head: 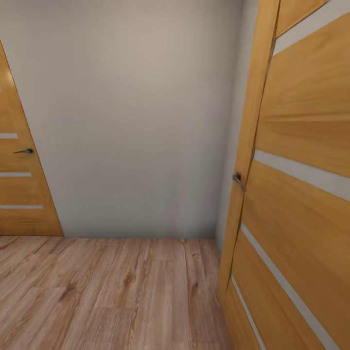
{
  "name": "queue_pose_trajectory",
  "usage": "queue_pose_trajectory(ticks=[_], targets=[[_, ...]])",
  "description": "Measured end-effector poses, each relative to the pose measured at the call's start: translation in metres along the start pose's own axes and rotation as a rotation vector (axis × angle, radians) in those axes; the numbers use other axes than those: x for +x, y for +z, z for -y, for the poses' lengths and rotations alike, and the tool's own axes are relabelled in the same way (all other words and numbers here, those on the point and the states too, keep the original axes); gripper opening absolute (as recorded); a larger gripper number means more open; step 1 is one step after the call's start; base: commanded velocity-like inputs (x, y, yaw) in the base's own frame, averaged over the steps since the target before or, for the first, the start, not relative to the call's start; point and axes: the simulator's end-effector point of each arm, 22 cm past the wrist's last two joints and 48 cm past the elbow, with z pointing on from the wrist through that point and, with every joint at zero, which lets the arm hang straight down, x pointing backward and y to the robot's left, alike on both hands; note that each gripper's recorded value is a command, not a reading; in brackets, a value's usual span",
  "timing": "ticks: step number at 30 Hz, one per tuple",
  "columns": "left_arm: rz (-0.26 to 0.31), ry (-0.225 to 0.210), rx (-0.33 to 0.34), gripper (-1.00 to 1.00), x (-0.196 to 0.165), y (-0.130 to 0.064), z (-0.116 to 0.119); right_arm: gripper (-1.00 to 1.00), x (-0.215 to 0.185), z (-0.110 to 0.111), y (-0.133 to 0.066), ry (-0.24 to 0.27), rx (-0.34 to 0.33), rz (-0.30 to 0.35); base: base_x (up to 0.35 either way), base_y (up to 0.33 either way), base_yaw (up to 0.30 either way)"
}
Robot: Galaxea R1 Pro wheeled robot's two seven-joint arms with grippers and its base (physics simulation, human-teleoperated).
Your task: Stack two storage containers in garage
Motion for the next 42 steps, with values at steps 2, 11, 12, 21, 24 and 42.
queue_pose_trajectory(ticks=[2,11,12,21,24,42], targets=[[0.0,0.0,0.0,1.0,0.0,0.0,0.0002,1.0,0.0001,0.0002,0.0,0.0,0.0,0.0,0.236,0.0,0.0],[0.0,-0.002,-0.006,1.0,-0.0003,0.0002,-0.0007,1.0,0.0003,0.0009,0.0,0.0,0.001,-0.001,0.054,0.0,0.0],[0.0,-0.002,-0.006,1.0,-0.0005,0.0002,-0.0007,1.0,0.0004,0.001,0.0,0.0,0.001,-0.001,0.007,0.0,0.0],[0.0,-0.003,-0.007,1.0,-0.0005,0.0002,-0.001,1.0,0.0001,0.0001,0.0003,0.0,0.0,-0.001,0.002,0.0,0.0],[0.001,-0.004,-0.007,1.0,-0.0006,0.0002,-0.0011,1.0,0.0,0.0001,0.0003,0.0,0.0,0.0,0.0,0.0,0.0],[0.002,-0.003,-0.01,1.0,-0.0008,0.0002,-0.0016,1.0,-0.001,-0.003,0.0013,0.0,-0.005,0.001,0.0,0.0,0.0]])
